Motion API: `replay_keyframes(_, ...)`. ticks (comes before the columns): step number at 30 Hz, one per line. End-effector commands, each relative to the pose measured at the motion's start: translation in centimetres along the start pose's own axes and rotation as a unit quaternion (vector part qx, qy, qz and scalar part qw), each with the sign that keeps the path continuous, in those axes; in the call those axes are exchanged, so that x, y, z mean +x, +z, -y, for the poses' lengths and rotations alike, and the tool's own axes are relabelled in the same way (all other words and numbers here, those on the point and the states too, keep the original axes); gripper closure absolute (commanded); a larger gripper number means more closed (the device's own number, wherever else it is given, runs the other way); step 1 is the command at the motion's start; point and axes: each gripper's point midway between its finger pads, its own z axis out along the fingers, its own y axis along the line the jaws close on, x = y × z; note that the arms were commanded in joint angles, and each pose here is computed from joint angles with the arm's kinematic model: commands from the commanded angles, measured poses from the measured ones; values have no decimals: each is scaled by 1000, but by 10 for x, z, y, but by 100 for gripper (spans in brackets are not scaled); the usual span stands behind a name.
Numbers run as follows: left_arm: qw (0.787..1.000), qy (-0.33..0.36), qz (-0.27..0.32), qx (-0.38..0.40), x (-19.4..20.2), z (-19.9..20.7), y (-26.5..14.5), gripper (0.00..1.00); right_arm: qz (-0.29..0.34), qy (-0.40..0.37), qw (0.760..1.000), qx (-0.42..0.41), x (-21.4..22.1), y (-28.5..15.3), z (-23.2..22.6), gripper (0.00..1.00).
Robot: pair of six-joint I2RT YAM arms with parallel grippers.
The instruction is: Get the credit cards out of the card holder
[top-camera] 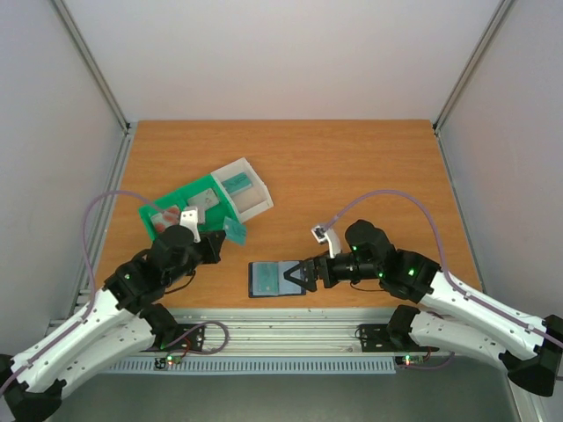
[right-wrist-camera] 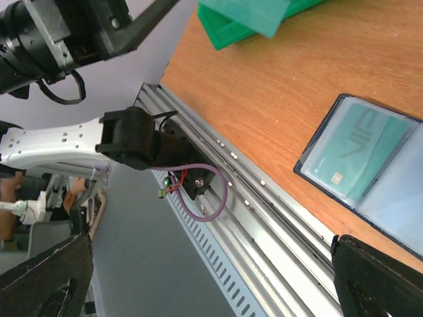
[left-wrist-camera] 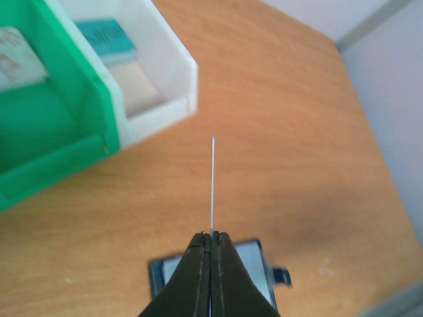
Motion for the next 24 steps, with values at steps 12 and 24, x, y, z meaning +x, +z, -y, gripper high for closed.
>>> replay_keyframes(12,974,-72,181,-113,-106,-22,40,100,35,-15,999,38,-16,1,11,2)
replay_keyframes(24,954,-155,202,-158,-132,-54,79,100,32,-22,999,37,-23,5,6,2)
